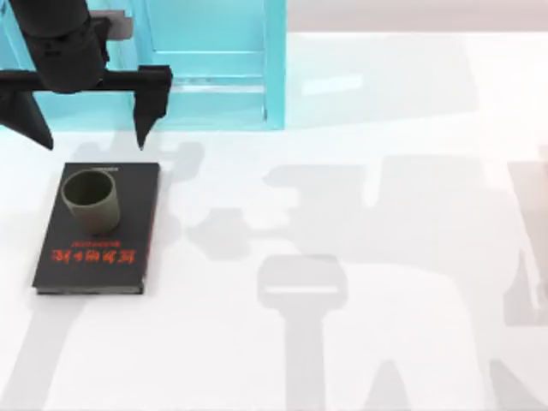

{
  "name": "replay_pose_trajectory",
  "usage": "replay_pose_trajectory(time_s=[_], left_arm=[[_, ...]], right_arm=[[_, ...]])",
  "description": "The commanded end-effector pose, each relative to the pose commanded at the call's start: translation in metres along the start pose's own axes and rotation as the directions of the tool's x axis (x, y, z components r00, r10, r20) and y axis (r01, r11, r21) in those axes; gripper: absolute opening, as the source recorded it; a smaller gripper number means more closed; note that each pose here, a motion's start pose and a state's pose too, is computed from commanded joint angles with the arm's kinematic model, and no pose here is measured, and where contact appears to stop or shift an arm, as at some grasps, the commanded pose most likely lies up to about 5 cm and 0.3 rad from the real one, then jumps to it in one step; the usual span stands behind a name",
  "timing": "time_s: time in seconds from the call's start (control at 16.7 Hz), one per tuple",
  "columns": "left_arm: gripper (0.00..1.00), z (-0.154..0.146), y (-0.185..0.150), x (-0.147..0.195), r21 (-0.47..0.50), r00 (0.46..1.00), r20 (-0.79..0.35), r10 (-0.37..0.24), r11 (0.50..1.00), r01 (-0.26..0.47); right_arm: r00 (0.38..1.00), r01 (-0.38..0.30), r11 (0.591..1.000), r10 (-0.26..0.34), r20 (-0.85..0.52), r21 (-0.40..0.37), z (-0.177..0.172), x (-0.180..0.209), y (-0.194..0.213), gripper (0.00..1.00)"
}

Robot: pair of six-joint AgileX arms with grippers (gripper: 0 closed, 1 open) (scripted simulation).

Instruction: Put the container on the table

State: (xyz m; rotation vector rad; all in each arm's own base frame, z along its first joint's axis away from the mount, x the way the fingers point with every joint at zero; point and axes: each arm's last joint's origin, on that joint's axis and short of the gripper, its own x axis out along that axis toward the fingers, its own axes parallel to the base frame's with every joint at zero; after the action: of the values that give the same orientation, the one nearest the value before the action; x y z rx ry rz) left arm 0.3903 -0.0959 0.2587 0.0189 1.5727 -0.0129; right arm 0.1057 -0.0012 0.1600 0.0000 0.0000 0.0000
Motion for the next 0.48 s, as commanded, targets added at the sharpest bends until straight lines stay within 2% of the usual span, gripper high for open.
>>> replay_pose_trajectory(time_s=[0.24,0.48], left_arm=[[1.00,0.001,0.001,0.011,0.000,1.000,-0.001,0.000,1.000,0.000],[1.00,0.004,0.000,0.056,0.000,1.000,0.005,-0.001,1.000,0.001]], right_arm=[[1.000,0.000,1.000,0.000,0.000,0.000,0.000,0.000,0.000,1.00],[1.000,0.000,1.000,0.000,0.000,0.000,0.000,0.000,0.000,1.00]])
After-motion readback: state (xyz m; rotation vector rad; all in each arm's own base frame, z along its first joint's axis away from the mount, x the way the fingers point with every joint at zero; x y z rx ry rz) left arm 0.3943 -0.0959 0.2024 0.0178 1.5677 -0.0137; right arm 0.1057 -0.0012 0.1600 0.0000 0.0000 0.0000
